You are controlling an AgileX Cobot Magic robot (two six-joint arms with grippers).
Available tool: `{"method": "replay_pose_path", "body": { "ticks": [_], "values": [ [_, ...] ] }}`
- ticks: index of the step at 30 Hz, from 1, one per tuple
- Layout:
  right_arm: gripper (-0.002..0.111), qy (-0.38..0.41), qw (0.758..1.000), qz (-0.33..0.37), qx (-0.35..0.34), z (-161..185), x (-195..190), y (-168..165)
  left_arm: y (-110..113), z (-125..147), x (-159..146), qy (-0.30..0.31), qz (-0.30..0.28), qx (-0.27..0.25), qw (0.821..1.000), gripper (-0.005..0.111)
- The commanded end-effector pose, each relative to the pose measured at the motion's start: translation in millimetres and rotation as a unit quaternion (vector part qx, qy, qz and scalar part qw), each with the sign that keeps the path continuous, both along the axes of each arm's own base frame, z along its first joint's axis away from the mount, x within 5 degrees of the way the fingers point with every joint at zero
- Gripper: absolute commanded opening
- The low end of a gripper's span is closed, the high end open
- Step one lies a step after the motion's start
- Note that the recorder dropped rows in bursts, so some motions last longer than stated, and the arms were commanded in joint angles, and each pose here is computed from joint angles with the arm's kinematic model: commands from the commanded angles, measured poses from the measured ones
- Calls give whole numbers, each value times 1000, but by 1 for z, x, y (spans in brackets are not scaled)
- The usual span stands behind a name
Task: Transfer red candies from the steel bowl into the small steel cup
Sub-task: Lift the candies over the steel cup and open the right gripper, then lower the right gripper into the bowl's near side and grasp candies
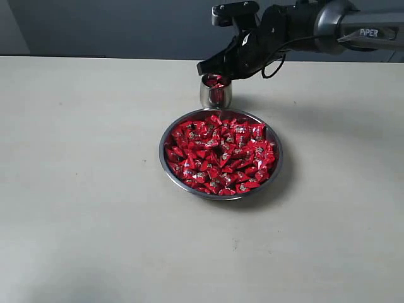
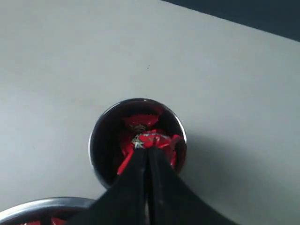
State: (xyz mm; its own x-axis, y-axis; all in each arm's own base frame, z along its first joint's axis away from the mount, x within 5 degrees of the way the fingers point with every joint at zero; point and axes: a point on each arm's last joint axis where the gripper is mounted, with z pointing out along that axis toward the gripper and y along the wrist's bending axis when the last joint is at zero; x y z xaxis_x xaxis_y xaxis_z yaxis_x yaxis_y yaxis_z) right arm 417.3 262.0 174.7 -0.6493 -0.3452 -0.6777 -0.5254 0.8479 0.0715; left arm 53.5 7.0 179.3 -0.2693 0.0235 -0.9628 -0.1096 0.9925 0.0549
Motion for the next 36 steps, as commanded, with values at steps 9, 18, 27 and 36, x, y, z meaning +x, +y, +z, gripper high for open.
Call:
{"method": "replay_pose_path", "body": {
  "ticks": [9, 18, 27, 36],
  "values": [
    [31, -8, 1000, -3, 8, 0, 3, 1, 0, 4, 0, -9, -4, 1, 1000, 0],
    [37, 36, 998, 22, -43, 25, -14, -9, 0, 4, 0, -9, -4, 1, 1000, 0],
    [37, 116, 986, 60, -107, 21, -32, -19, 0, 4, 0, -9, -4, 1, 1000, 0],
    [37, 135, 981, 61, -129, -9, -44, -28, 0, 4, 0, -9, -4, 1, 1000, 0]
  ]
}}
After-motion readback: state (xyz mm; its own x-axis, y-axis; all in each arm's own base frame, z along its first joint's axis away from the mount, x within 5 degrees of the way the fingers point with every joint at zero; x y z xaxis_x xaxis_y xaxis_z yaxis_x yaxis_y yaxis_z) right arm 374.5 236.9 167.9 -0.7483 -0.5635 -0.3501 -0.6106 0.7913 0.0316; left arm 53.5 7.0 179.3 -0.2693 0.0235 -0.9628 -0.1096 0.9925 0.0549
